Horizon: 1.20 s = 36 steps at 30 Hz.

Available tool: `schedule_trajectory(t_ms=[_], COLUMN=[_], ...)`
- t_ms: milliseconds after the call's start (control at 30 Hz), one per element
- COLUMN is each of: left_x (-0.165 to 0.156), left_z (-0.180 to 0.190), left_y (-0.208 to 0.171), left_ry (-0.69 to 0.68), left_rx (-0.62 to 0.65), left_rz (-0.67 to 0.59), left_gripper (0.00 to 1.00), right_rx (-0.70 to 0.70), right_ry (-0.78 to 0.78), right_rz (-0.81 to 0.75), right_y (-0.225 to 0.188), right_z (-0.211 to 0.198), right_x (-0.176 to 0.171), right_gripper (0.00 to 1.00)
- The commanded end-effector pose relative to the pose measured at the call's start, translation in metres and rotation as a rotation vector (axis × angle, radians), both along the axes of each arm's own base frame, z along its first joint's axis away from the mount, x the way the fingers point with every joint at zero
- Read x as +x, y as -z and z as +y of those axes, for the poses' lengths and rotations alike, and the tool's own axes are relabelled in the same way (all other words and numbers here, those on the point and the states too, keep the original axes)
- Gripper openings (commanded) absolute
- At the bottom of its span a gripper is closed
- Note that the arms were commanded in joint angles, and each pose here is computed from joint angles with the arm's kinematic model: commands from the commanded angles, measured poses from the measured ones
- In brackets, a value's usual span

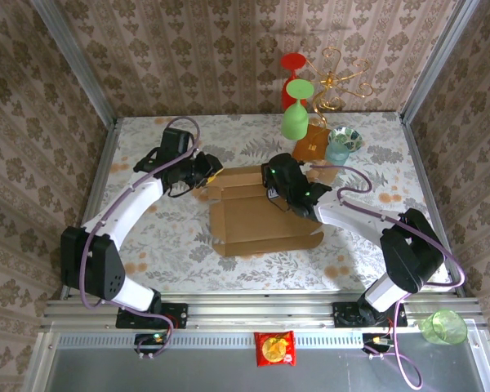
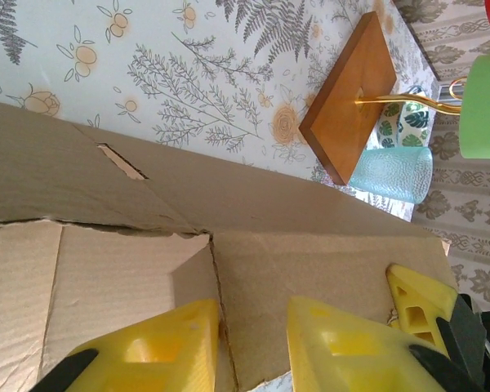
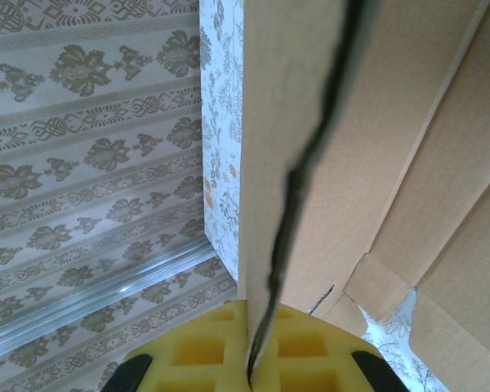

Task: Fold the paper box

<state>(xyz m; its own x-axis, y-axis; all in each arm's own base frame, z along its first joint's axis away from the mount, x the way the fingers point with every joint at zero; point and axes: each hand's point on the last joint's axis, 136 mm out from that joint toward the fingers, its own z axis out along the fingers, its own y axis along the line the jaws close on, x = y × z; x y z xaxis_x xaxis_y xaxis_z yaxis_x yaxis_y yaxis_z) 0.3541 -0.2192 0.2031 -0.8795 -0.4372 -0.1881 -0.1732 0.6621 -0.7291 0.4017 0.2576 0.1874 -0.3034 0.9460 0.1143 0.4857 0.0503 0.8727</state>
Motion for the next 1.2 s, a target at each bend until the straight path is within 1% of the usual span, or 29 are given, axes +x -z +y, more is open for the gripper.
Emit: schedule_trajectory(t_ms=[0, 33, 67, 100, 167, 233, 300, 400, 433, 467, 533, 567, 633, 700, 800, 900, 1000, 1167], left_x=[0.004, 0.005, 0.005, 0.006, 0.006, 0.002, -0.004, -0.009, -0.010, -0.011, -0.011, -0.011, -0.008, -0.005, 0.005, 0.017, 0.025, 0.037], left_z=[-0.001, 0.001, 0.005, 0.013, 0.039, 0.073, 0.106, 0.138, 0.143, 0.147, 0.150, 0.147, 0.142, 0.138, 0.136, 0.132, 0.129, 0.112], left_y=[-0.006, -0.010, -0.013, -0.018, -0.027, -0.029, -0.014, 0.014, 0.025, 0.039, 0.064, 0.076, 0.093, 0.108, 0.112, 0.106, 0.098, 0.094], left_ry=[-0.010, -0.016, -0.027, -0.045, -0.106, -0.188, -0.274, -0.366, -0.385, -0.401, -0.421, -0.425, -0.418, -0.404, -0.374, -0.344, -0.319, -0.224], left_rx=[-0.033, -0.039, -0.043, -0.037, 0.002, 0.059, 0.076, 0.038, 0.027, 0.008, -0.031, -0.059, -0.099, -0.107, -0.085, -0.081, -0.071, -0.049], left_rz=[-0.024, -0.031, -0.039, -0.048, -0.076, -0.083, -0.042, 0.006, 0.023, 0.036, 0.062, 0.072, 0.077, 0.077, 0.049, 0.016, -0.006, -0.038], left_gripper=[0.27, 0.28, 0.30, 0.35, 0.44, 0.46, 0.44, 0.38, 0.34, 0.28, 0.17, 0.15, 0.15, 0.16, 0.22, 0.28, 0.32, 0.34], right_rx=[0.013, 0.016, 0.016, 0.017, 0.014, 0.016, 0.021, 0.025, 0.028, 0.025, 0.017, 0.014, 0.016, 0.019, 0.013, -0.011, 0.001, -0.023], right_ry=[0.012, 0.014, 0.018, 0.026, 0.039, 0.055, 0.069, 0.078, 0.081, 0.084, 0.097, 0.101, 0.105, 0.101, 0.084, 0.045, 0.014, -0.041], right_rz=[0.006, 0.006, 0.010, 0.008, 0.012, 0.008, 0.012, 0.025, 0.026, 0.031, 0.035, 0.033, 0.034, 0.038, 0.037, 0.006, -0.006, -0.010], right_y=[-0.001, -0.003, -0.004, -0.008, -0.015, -0.024, -0.032, -0.039, -0.043, -0.045, -0.049, -0.051, -0.052, -0.049, -0.042, -0.031, -0.012, 0.009], right_z=[-0.003, -0.004, -0.005, -0.008, -0.013, -0.018, -0.022, -0.025, -0.026, -0.028, -0.032, -0.033, -0.035, -0.034, -0.031, -0.029, -0.026, -0.026], right_x=[0.000, -0.001, -0.002, -0.003, -0.006, -0.008, -0.011, -0.015, -0.016, -0.018, -0.020, -0.019, -0.019, -0.018, -0.016, -0.010, -0.009, -0.010], right_gripper=[0.00, 0.00, 0.00, 0.00, 0.00, 0.00, 0.00, 0.00, 0.00, 0.00, 0.00, 0.00, 0.00, 0.00, 0.00, 0.00, 0.00, 0.00])
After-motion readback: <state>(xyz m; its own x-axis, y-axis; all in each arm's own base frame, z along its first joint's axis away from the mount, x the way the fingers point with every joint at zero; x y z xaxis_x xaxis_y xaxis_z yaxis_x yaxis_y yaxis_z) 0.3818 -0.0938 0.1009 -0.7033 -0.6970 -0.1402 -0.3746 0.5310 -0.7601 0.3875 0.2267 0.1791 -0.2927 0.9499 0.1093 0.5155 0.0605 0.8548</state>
